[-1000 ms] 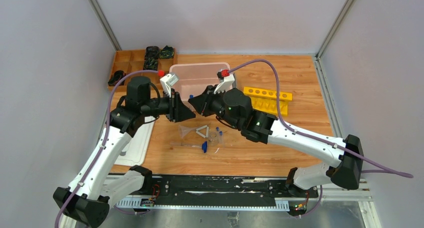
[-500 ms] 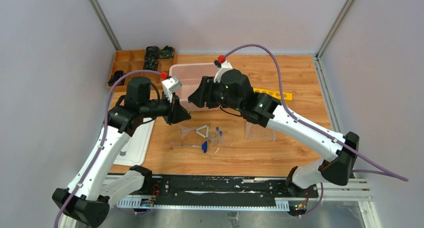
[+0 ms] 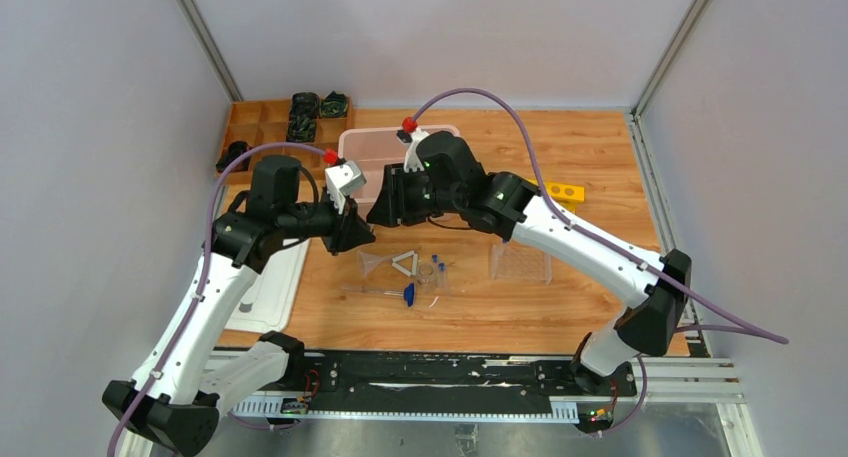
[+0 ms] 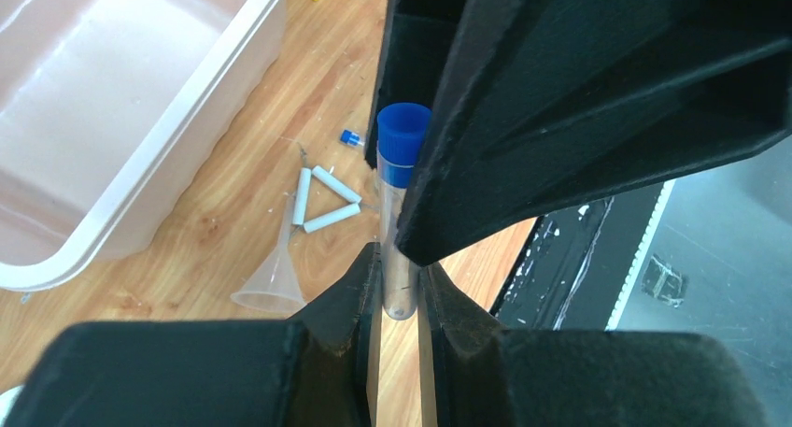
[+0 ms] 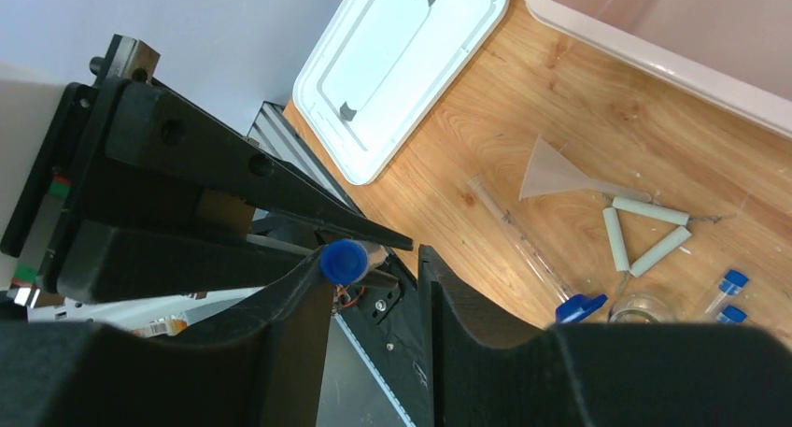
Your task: Organize the chemistry lab equipment
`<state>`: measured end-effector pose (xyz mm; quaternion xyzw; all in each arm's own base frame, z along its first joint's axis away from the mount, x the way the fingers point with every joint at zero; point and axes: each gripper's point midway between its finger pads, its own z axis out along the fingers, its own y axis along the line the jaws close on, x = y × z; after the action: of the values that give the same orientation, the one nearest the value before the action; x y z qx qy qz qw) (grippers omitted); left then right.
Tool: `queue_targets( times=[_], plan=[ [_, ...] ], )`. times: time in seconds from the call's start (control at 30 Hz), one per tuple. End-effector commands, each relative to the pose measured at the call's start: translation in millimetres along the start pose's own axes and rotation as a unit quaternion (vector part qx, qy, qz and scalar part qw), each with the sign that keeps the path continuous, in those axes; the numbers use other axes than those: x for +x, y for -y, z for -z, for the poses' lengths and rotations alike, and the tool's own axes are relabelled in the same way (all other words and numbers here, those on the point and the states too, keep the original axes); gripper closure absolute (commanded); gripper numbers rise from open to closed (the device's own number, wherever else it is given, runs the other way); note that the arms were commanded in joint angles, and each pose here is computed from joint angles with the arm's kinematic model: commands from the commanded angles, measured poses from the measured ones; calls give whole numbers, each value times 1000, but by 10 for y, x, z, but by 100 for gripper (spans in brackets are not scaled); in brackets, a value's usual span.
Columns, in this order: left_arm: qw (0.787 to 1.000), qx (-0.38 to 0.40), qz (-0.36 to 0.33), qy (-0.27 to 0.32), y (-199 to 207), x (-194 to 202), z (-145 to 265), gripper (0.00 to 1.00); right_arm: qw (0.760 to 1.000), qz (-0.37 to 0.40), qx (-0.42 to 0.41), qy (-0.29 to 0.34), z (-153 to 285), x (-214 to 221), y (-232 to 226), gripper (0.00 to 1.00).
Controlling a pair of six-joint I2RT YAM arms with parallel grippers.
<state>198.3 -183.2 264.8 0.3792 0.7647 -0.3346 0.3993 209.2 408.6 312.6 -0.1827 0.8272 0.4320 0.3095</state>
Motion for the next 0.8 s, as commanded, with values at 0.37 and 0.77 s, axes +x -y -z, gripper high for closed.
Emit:
queue_targets(
  times=[0.37, 0.77],
  plan=[
    [1000, 1, -19, 1, 51, -5, 70, 100, 999, 30, 6, -18, -86, -61, -20, 90],
    [996, -90, -2, -9, -225, -102, 169, 0, 989, 55, 135, -10, 517, 27, 683, 100]
  ],
)
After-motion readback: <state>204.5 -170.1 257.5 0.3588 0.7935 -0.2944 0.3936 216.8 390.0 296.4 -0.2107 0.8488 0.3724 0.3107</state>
